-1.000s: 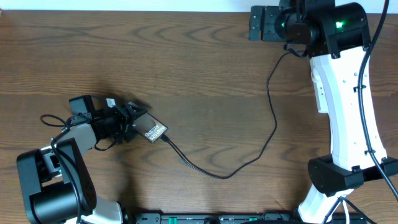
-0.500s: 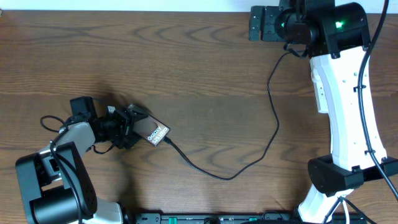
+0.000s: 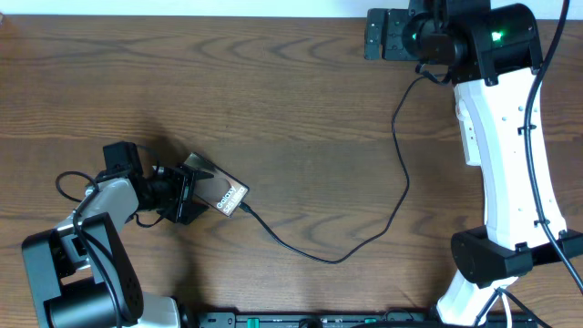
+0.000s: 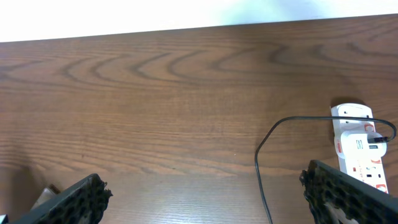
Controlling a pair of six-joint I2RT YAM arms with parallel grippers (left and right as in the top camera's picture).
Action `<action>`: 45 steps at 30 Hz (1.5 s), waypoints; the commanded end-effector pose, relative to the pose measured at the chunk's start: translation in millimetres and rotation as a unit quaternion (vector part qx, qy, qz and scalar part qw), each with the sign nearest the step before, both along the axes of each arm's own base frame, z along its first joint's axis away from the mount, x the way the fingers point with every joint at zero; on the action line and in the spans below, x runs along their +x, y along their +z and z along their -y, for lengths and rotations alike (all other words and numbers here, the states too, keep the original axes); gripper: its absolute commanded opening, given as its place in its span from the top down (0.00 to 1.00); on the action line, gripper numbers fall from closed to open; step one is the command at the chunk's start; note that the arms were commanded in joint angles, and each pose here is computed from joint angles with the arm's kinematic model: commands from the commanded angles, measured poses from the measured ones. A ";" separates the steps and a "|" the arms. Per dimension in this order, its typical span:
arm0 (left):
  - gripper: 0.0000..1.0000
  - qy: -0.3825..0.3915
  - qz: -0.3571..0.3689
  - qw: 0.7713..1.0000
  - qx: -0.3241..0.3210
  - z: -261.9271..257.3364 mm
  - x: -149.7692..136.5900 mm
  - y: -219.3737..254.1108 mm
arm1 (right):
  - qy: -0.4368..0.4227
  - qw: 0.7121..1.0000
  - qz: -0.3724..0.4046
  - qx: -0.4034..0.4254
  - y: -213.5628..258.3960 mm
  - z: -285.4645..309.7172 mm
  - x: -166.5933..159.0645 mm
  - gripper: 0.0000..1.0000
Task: Plug charger to phone and switch on socket
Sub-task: 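Lower the phone onto the table with the left gripper and release, then press the power strip's socket switch with the right gripper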
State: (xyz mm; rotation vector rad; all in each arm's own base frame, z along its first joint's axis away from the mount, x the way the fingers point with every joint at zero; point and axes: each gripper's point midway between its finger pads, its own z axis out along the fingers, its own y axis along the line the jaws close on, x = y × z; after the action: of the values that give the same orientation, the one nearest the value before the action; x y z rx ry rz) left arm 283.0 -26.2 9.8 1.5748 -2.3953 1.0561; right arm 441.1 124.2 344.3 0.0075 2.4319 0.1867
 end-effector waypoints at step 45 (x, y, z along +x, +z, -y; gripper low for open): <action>0.06 -0.092 0.421 0.875 0.220 -25.5 55.9 228.2 | 0.032 0.939 -0.237 0.249 -253.1 237.5 29.5 0.01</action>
State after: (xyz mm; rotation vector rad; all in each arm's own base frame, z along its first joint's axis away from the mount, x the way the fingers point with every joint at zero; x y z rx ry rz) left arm 336.6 -0.7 228.1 1.0758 -3.4425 1.4279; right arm 468.5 -120.4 96.1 0.2975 2.7954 0.8894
